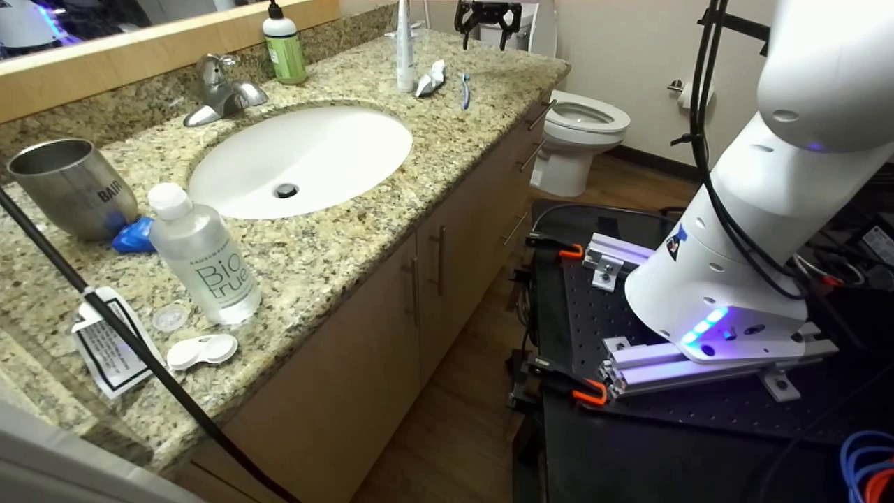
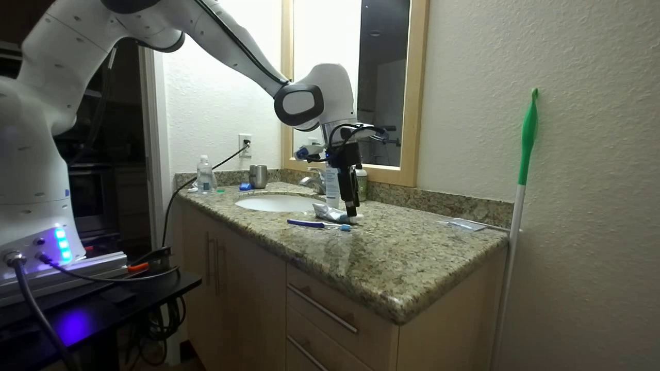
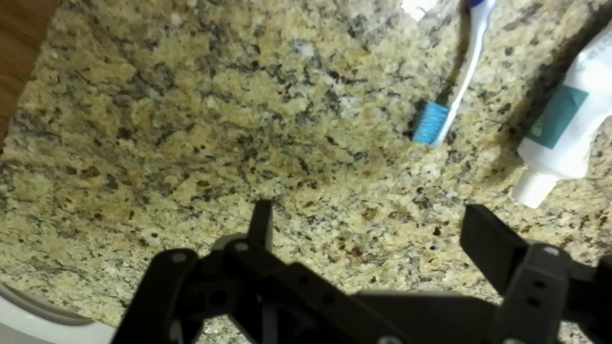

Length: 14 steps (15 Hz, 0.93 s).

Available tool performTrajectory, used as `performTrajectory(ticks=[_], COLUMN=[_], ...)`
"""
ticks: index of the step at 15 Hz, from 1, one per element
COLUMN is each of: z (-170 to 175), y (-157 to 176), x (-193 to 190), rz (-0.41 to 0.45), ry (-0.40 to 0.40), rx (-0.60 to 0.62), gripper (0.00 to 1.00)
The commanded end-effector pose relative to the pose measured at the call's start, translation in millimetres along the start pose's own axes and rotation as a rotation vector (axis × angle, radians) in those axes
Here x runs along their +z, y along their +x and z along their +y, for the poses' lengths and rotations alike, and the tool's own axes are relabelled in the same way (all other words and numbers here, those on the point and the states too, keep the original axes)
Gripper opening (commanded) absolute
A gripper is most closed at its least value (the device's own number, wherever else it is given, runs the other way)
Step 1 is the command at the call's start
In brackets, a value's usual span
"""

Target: Pick the toothbrush and put it in the cup

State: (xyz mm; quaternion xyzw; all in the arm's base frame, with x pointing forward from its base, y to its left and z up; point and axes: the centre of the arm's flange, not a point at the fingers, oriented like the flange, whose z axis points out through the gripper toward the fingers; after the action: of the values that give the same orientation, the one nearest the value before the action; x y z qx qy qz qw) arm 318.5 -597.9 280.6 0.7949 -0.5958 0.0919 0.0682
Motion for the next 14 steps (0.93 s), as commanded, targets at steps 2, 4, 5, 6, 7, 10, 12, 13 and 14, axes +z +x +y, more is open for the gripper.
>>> performTrajectory(ticks=[2,4,5,6,7,10,12,13,14], z=[-3,-6,-9,-11,-12,-15,-17,-20,-22], y=[-18,-29,-13,-16,-18,-20,-34,-39,-40], x=[5,5,11,13,14,20,28,30,31], rz=[-0.072,-0.082,-0.054,-0.061,-0.065,-0.073,-0.072,-0.046,-0.06], ry=[0.005,0.003,0.0,0.0,-0.001,-0.012,-0.002,-0.003,0.007], rx=[-0.076,-0.127,-0.075,-0.09,-0.097,-0.109,-0.155,-0.158,-0.178], gripper=[1.0,1.0,1.0,1.0,1.0,1.0,1.0,1.0,1.0])
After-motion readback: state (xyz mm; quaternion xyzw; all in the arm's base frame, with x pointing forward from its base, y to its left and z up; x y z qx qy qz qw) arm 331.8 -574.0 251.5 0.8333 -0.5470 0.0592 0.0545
